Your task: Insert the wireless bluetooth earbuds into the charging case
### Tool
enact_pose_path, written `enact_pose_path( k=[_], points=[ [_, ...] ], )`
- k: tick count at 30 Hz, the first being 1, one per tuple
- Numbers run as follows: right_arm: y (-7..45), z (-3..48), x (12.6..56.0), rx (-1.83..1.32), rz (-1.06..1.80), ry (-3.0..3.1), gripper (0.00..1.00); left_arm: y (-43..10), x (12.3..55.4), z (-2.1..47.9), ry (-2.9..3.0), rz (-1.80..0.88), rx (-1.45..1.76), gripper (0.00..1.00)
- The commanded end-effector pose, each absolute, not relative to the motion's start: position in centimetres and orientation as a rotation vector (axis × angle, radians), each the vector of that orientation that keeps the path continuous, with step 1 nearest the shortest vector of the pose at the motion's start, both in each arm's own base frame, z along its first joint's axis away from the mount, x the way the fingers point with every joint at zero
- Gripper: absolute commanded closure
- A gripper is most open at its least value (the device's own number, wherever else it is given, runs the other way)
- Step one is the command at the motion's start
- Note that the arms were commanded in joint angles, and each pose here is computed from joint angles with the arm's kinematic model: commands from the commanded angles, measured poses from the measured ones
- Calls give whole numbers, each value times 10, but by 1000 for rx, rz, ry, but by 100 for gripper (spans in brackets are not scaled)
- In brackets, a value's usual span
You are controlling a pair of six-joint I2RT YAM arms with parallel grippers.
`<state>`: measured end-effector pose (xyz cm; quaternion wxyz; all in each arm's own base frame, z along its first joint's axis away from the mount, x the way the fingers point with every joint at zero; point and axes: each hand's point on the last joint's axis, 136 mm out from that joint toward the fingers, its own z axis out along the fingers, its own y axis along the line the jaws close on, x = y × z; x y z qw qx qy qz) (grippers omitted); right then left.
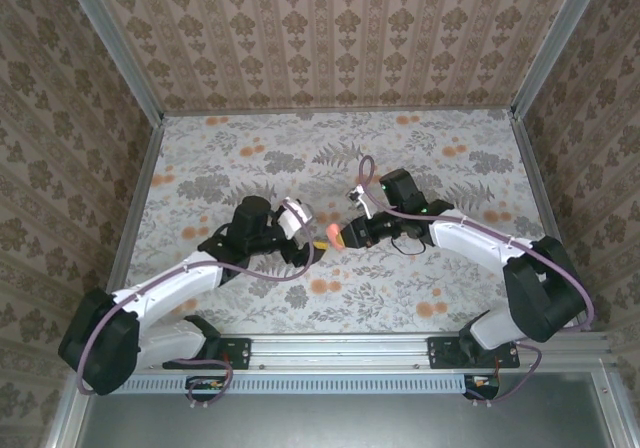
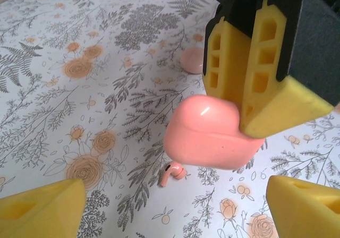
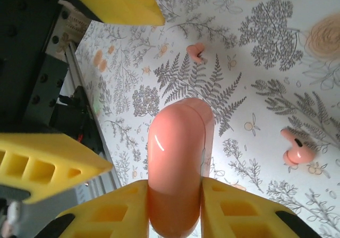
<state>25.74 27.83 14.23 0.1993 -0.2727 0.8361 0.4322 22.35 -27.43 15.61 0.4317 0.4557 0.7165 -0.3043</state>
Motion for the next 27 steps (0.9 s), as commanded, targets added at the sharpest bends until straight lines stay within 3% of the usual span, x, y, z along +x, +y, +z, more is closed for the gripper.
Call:
enact_pose_path(
  k=[1,17,27],
  points=[
    [274,163,259,-911,1118,2209,74,-279,215,175,1686,-885,1125,12],
    [262,170,236,-1400,915,1885,77,-283,196,177,1531,-1037,1253,16],
    [259,169,233,-1541,832,1777,79,-283,187,179,1485,-1057,1300,19]
  ],
)
